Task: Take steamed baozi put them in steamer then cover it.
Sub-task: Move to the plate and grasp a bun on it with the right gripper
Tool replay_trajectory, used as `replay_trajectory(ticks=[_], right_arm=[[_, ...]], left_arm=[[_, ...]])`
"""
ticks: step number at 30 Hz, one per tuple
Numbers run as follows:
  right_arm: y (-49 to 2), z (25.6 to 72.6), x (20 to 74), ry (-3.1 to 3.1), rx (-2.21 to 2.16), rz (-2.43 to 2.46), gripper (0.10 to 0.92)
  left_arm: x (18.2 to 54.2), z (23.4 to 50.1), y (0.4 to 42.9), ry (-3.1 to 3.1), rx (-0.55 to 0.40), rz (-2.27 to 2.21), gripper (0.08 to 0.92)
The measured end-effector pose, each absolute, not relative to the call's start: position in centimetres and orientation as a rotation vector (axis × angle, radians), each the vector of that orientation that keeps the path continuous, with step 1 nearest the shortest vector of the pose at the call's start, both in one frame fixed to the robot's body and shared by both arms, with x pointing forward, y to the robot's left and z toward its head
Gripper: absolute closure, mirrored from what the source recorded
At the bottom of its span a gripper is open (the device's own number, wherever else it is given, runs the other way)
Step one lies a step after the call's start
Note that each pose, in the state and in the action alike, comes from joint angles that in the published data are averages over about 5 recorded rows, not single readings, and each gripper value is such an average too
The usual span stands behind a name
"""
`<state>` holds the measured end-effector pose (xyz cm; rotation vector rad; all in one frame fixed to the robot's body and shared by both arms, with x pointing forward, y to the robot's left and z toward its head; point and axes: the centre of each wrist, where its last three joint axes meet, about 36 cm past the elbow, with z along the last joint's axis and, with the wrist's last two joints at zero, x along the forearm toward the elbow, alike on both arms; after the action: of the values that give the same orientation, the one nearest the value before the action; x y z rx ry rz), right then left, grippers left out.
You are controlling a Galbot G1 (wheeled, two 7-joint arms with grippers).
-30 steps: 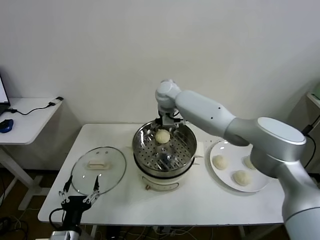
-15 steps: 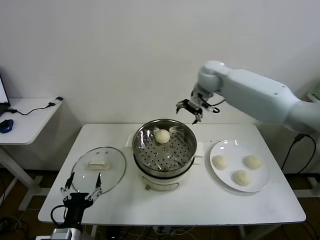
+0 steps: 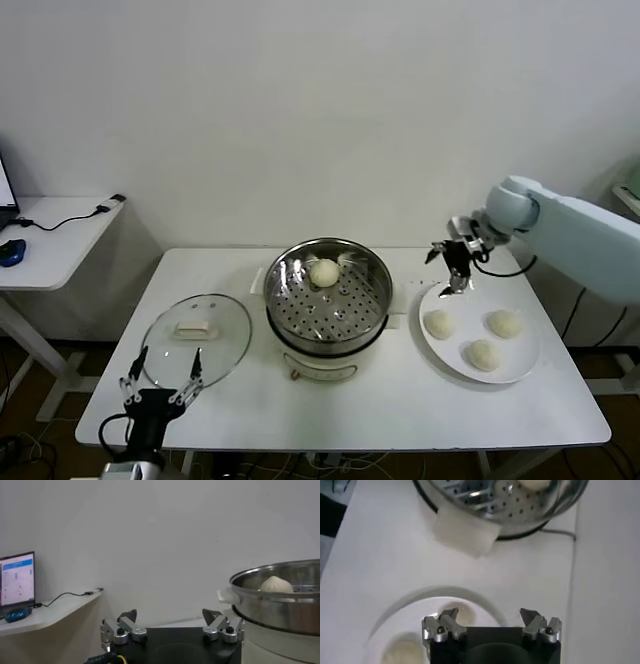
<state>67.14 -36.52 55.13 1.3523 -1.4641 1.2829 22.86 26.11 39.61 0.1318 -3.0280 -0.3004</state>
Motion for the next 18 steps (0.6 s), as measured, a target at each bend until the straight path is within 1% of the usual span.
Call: replay_trajectory(ticks=[8, 18], right_arm=[[-38.4, 50.1, 67.1, -1.458, 1.294, 1.19, 0.2], [-38.6, 46.6, 68.0, -1.461, 1.254, 1.146, 0.2]], left_arm=[[22.4, 39.3, 26.4, -3.012, 0.14, -0.309, 0.177], [22.5, 39.3, 26.2, -3.011, 0.136, -0.307, 0.177]])
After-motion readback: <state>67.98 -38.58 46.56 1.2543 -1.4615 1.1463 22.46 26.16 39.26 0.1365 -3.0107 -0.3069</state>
